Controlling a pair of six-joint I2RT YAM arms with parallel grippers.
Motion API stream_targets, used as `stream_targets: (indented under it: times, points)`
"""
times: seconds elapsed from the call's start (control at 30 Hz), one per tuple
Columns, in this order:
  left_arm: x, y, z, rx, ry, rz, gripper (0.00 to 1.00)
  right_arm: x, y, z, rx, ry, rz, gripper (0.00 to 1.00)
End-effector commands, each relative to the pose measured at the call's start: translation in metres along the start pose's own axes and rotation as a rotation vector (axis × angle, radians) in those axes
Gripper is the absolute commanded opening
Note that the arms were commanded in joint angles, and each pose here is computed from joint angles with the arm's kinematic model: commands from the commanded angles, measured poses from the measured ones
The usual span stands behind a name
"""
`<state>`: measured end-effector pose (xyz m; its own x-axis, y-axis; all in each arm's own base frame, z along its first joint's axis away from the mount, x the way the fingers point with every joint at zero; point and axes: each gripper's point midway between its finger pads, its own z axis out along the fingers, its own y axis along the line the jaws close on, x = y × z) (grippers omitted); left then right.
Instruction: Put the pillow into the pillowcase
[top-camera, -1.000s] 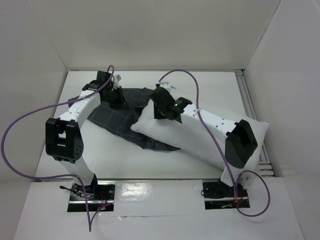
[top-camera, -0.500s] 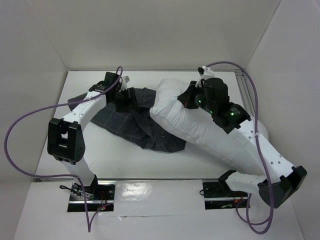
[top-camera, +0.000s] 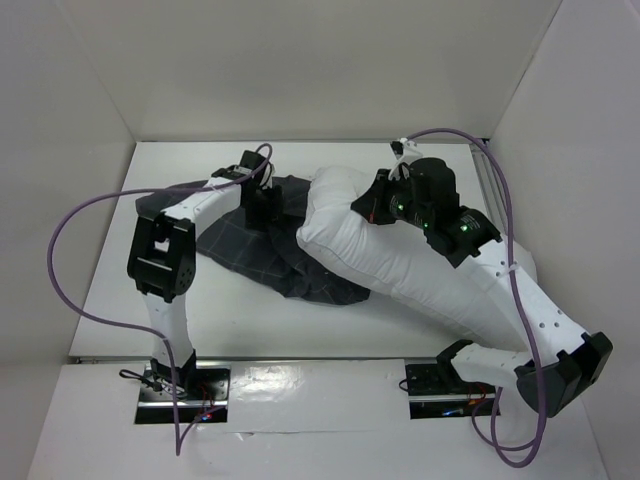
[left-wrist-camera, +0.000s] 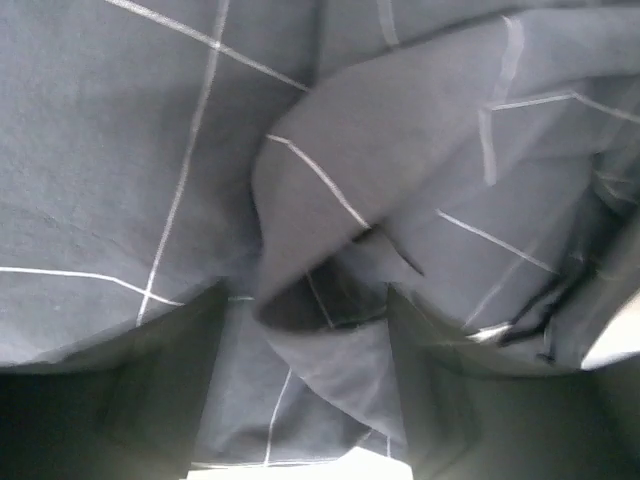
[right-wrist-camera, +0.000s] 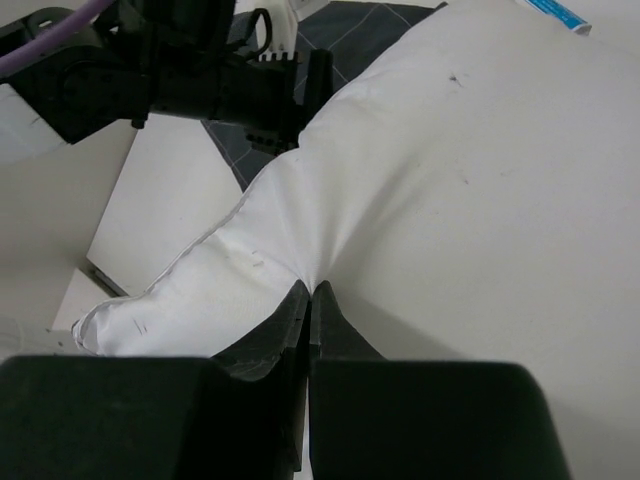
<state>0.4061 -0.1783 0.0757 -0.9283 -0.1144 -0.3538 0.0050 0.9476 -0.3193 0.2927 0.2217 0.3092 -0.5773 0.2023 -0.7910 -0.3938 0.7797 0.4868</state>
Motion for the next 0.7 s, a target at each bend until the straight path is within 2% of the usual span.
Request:
stream_targets:
  times: [0.0, 0.03, 0.1, 0.2, 0.23, 0.4, 0.67]
  points:
    - [-0.016, -0.003, 0.001, -0.032, -0.04, -0.013, 0.61, -0.024, 0.018, -0.01, -0.076, -0.081, -0.015, 0.0]
    - [-0.016, -0.003, 0.001, -0.032, -0.04, -0.022, 0.46, -0.025, 0.018, -0.006, -0.077, -0.082, -0.016, 0.0]
    - [-0.025, -0.006, -0.016, -0.032, -0.089, -0.017, 0.01, -0.016, 0.017, 0.001, -0.085, -0.039, -0.021, 0.0]
    - [-0.039, 0.006, -0.042, -0.012, -0.141, -0.056, 0.0, 0.005, 0.019, 0.015, -0.125, 0.048, -0.065, 0.0]
    - [-0.045, -0.001, -0.059, 0.037, -0.167, -0.057, 0.0, 0.018, 0.026, 0.018, -0.154, 0.091, -0.098, 0.0]
    - [-0.05, 0.0, -0.094, 0.132, -0.208, -0.083, 0.0, 0.06, 0.046, 0.017, -0.202, 0.231, -0.163, 0.0]
    - [-0.048, 0.003, -0.107, 0.206, -0.2, -0.09, 0.0, 0.119, 0.062, -0.017, -0.27, 0.403, -0.203, 0.0]
